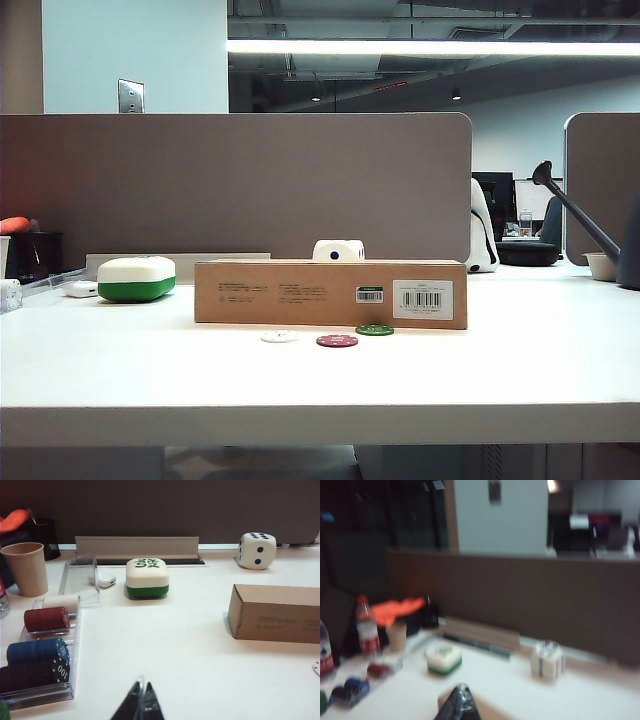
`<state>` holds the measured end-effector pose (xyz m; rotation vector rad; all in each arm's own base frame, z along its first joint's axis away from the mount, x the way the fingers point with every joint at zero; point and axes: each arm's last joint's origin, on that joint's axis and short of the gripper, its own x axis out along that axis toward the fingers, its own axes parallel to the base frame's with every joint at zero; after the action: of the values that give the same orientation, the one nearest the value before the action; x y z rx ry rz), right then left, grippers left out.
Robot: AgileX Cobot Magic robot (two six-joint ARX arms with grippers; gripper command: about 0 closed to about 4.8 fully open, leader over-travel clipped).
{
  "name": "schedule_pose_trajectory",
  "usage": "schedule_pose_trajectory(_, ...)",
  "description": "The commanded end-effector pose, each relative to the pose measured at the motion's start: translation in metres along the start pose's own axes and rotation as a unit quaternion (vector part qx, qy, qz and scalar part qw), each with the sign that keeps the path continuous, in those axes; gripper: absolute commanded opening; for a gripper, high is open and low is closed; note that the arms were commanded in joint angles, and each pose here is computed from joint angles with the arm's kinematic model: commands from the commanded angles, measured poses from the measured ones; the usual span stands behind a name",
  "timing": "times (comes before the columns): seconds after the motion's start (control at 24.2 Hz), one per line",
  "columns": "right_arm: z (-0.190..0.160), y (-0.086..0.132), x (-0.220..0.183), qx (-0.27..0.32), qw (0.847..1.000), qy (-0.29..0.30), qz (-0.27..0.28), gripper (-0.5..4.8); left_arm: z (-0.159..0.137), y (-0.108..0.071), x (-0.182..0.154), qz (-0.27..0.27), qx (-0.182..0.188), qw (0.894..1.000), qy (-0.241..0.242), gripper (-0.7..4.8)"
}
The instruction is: Push the chip with the highest value in the row forward next to the rectangular box.
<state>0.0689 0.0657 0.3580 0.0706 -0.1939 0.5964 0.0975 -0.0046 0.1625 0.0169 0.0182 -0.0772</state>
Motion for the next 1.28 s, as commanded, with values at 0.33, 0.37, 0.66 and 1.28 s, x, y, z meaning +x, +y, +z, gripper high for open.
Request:
schedule_pose_trajectory(0.33,-0.021,-0.043,-0.003,-0.011,0.996,0.056,-0.07,-0.09,0.002,0.0,0.0,-0.003,-0.001,1.0,-0.005,-0.05)
schedule_pose_trajectory(0.37,-0.027,-0.045,-0.004,-0.013,0.995,0.056,-0.082,-0.09,0.002,0.0,0.0,-0.003,-0.001,1.0,-0.005,-0.05)
schedule_pose_trajectory(0.66,-0.096,-0.053,-0.023,-0.039,0.987,-0.013,-0.157,-0.09,0.002,0.0,0.0,-0.003,-0.001,1.0,-0.005,-0.05)
schedule_pose_trajectory(1.28,-0.155,-0.062,-0.046,-0.026,0.971,-0.017,-0.238,-0.09,0.002,0.0,0.0,-0.003,-0.001,1.0,-0.005,-0.05)
